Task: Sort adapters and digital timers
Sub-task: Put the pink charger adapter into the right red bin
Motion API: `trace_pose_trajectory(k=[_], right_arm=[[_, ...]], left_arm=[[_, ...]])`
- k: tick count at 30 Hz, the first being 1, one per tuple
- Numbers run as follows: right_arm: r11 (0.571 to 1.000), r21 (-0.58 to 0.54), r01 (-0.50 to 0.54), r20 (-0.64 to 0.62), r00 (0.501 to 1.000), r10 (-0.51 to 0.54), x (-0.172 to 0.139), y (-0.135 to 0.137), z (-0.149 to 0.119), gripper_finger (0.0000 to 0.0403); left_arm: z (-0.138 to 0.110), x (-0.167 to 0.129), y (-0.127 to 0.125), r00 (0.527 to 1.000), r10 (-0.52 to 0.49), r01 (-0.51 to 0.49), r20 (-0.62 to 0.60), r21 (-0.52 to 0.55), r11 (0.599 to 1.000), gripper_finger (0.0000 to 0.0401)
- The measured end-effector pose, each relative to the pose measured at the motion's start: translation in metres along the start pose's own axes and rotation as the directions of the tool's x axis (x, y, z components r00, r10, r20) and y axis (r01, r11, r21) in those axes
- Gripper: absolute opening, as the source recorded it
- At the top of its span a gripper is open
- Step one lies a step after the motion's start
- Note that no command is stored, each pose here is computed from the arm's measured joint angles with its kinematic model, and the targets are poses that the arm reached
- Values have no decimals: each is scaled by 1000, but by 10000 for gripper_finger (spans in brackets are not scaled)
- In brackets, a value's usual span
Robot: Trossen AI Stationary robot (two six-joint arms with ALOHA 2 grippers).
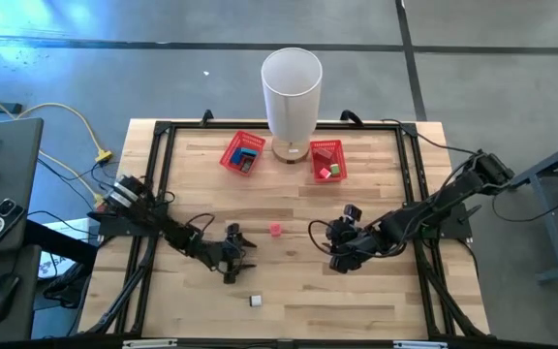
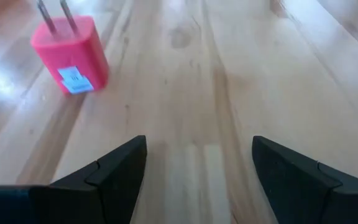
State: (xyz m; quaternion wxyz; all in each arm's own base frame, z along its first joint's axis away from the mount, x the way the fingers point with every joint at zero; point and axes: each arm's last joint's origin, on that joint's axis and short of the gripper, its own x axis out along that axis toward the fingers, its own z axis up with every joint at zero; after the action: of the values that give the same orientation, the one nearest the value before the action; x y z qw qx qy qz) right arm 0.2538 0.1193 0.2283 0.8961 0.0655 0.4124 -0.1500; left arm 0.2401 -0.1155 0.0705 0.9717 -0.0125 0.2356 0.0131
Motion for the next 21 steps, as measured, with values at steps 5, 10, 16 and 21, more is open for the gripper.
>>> trace_pose_trajectory(k=[5,10,16,21], right_arm=[[1000,-16,-7,14,1000,7,6,4,2,189],[999,-50,-1,-5,1000,0,17,8,-1,189],[995,-93,21,-36,999,-25,36,14,-8,189],[994,-105,17,-24,1000,-19,49,19,-8,189]], left_arm=[[-9,12,9,997,59,-58,42,-21,998,282],[-11,20,17,990,86,-80,109,-63,995,282],[-9,25,26,981,124,-111,147,-88,990,281],[-7,28,36,976,161,-145,146,-112,983,281]])
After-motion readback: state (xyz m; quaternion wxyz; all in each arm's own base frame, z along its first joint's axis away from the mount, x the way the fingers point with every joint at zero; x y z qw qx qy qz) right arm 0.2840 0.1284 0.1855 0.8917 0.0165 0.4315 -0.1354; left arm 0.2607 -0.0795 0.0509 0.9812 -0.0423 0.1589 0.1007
